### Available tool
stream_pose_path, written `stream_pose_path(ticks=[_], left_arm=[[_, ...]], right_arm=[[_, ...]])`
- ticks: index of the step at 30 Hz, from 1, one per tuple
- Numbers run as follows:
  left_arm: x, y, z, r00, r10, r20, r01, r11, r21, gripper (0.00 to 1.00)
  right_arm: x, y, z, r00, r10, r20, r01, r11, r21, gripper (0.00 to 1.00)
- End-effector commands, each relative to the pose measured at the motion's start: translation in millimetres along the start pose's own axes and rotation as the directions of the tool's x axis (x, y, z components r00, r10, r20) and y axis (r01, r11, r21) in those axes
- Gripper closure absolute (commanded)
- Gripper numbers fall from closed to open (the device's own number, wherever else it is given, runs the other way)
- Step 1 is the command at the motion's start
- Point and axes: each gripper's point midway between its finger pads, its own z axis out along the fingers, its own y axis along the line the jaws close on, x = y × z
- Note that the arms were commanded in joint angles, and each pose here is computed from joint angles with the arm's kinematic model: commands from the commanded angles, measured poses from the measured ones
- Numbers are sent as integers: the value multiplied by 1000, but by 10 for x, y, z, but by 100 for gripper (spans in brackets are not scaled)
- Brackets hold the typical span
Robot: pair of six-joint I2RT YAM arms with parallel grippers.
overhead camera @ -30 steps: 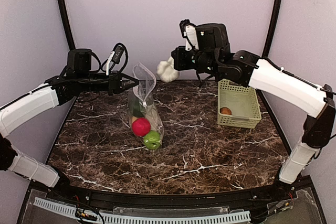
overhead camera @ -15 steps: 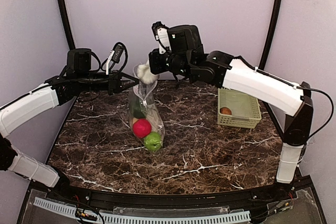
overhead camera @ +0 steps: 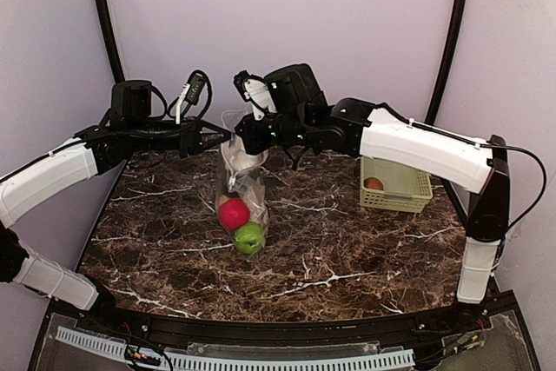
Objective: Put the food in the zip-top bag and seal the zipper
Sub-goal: Place the fake vegetable in the zipper food storage bag.
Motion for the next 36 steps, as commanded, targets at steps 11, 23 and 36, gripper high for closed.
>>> stream_pose_path(ticks=[11,23,36], left_arm=[[-74,-45,-36,999,28,32,-28,1000,6,99],[-93,-62,-57,999,35,39,-35,999,2,99],[-81,-42,-47,999,35,35,-35,999,-4,99]], right_arm=[[299,275,206,988,-7,-156,-10,994,-109,80],[40,200,-138,994,31,-106,-40,996,-84,50],[115,-310,-435,985,129,-112,-118,988,100,41]])
